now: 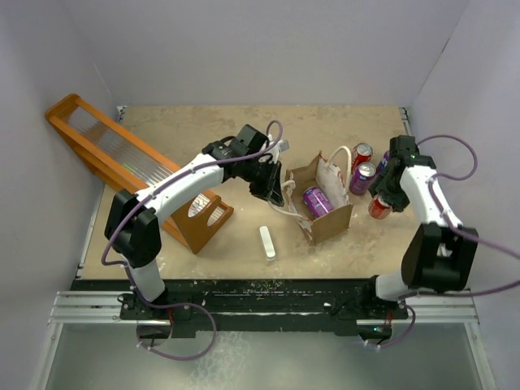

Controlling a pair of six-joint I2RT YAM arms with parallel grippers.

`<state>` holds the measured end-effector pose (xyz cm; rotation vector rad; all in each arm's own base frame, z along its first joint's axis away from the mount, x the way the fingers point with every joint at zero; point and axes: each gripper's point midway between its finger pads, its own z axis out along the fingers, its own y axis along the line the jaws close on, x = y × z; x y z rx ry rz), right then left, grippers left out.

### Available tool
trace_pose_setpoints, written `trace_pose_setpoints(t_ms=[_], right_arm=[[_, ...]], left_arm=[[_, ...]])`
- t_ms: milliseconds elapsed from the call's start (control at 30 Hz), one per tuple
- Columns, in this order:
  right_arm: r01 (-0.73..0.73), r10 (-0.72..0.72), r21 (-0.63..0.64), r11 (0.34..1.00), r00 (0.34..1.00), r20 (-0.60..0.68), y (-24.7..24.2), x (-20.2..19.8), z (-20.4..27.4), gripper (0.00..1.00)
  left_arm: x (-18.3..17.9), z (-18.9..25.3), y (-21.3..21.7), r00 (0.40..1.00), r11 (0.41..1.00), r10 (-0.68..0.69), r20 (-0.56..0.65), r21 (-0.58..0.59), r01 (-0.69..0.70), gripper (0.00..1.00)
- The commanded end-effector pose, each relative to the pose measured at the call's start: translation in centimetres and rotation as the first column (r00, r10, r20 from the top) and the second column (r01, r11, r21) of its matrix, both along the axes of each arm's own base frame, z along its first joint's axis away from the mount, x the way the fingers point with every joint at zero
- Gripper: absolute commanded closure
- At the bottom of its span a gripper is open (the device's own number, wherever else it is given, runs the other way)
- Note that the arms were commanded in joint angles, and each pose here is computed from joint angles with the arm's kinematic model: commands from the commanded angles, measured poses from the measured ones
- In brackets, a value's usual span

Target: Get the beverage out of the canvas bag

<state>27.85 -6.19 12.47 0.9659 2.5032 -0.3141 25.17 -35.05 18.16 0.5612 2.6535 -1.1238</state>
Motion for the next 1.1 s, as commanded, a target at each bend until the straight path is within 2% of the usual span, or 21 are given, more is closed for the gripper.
trace_pose_setpoints(t_ms=[0, 133, 267, 500, 600, 700, 800, 900, 1067], right_arm=[[0.085, -0.092, 0.123, 0.989, 0.994, 0.052, -2.3, 4.1, -0.1, 1.00], [0.187, -0.194, 0.183, 0.965, 0.981, 0.020, -4.8, 5.6, -1.1, 1.00], [0.226, -0.231, 0.139, 0.964, 0.973, 0.015, -6.8, 7.0, -1.2, 1.00], [0.245, -0.247, 0.169, 0.955, 0.969, -0.007, -7.0, 8.5, -2.8, 1.00], [0.255, -0.261, 0.172, 0.951, 0.965, 0.014, -7.1, 8.9, -2.8, 0.95], [0.251, -0.260, 0.158, 0.955, 0.965, 0.039, -7.5, 9.4, -2.6, 0.86], [0.234, -0.244, 0.140, 0.962, 0.968, 0.058, -8.0, 10.0, -2.6, 0.81], [0.177, -0.189, 0.160, 0.971, 0.980, 0.068, -7.7, 11.0, -2.8, 0.69], [0.143, -0.158, 0.177, 0.974, 0.985, 0.072, -7.0, 10.5, -2.8, 0.29]], left_arm=[[1.0, 0.9, -0.4, 1.000, 1.000, 0.027, 0.012, -0.007, -0.027, 1.00], [0.9, 0.6, -0.4, 0.999, 0.999, 0.038, -0.009, -0.002, -0.038, 1.00], [0.7, 0.5, -0.2, 0.998, 0.999, 0.051, -0.022, 0.001, -0.050, 1.00], [0.5, 0.4, 0.1, 0.998, 0.998, 0.055, -0.030, 0.014, -0.054, 1.00], [0.5, 0.8, 0.3, 0.999, 0.998, 0.050, -0.013, 0.028, -0.050, 1.00], [0.7, 1.0, 0.5, 0.999, 0.998, 0.048, 0.003, 0.039, -0.048, 1.00], [1.0, 1.0, 0.4, 0.999, 0.998, 0.040, 0.011, 0.040, -0.040, 1.00], [1.1, 0.8, 0.1, 1.000, 0.999, 0.022, 0.008, 0.040, -0.023, 1.00], [1.2, 0.9, -0.2, 1.000, 1.000, 0.007, 0.013, 0.030, -0.007, 1.00]])
